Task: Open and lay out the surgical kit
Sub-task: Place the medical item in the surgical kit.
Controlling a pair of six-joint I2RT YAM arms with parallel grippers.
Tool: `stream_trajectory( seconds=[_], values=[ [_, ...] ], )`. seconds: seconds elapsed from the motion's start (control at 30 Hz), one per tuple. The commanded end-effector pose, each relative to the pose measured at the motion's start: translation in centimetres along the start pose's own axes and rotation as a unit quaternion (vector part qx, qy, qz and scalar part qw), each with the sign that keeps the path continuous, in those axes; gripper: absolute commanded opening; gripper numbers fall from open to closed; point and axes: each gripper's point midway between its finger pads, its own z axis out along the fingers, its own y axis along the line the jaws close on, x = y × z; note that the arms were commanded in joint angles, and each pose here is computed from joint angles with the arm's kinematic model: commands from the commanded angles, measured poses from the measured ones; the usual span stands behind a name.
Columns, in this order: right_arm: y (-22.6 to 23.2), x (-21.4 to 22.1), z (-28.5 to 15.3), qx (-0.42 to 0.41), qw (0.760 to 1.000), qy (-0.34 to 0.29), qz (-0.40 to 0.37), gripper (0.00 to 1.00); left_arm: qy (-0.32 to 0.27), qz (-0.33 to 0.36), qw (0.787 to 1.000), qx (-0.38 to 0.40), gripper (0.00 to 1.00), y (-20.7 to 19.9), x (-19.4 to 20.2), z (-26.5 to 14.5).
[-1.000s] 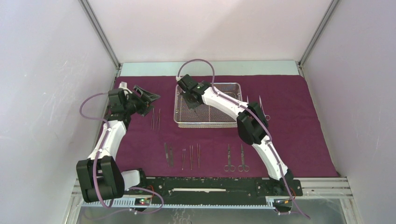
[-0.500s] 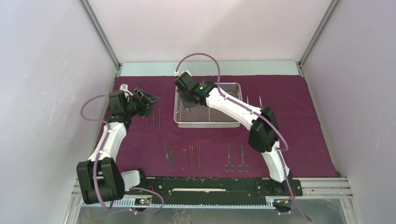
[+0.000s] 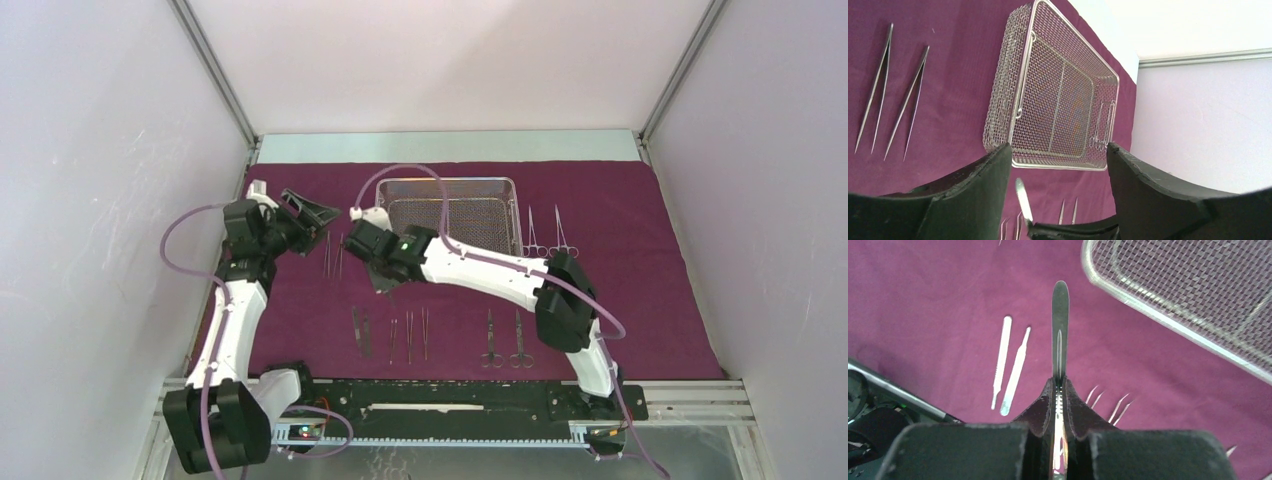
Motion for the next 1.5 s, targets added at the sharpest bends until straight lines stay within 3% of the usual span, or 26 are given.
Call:
stream_trajectory(
  seconds=[0.0, 0.27, 0.43, 0.5, 0.6, 1.2, 1.47],
  values=[
    [3.1, -0.6, -2.6, -0.026, 0.997, -0.044, 0.057, 0.06, -0.003, 0.013, 1.000, -0.021, 0.74, 1.1, 0.9, -1.2],
    [6.2, 2.8, -0.8, -0.040, 0.992, -0.044, 0.113, 0.06, -0.023, 0.013, 0.998, -0.056, 0.75, 2.5, 0.6, -1.9],
    [5.9, 3.8, 0.0, -0.026, 0.990, -0.044, 0.128, 0.06, -0.012, 0.023, 0.997, -0.068, 0.75, 3.2, 1.1, -1.9],
    [5.6, 3.9, 0.4, -0.023, 0.990, -0.042, 0.130, 0.09, -0.008, 0.024, 0.997, -0.071, 0.75, 3.7, 1.5, -1.9],
    [5.3, 4.1, 1.6, -0.021, 0.992, -0.034, 0.123, 0.21, 0.002, 0.026, 0.997, -0.076, 0.75, 4.5, 2.2, -1.8],
    [2.6, 6.8, 7.8, 0.025, 0.993, -0.001, 0.114, 0.33, 0.022, 0.058, 0.993, -0.104, 0.75, 7.6, 3.6, -1.3],
    [2.8, 7.9, 8.5, 0.022, 0.993, 0.012, 0.111, 0.32, 0.023, 0.059, 0.993, -0.104, 0.75, 7.7, 3.7, -1.3]
  ],
)
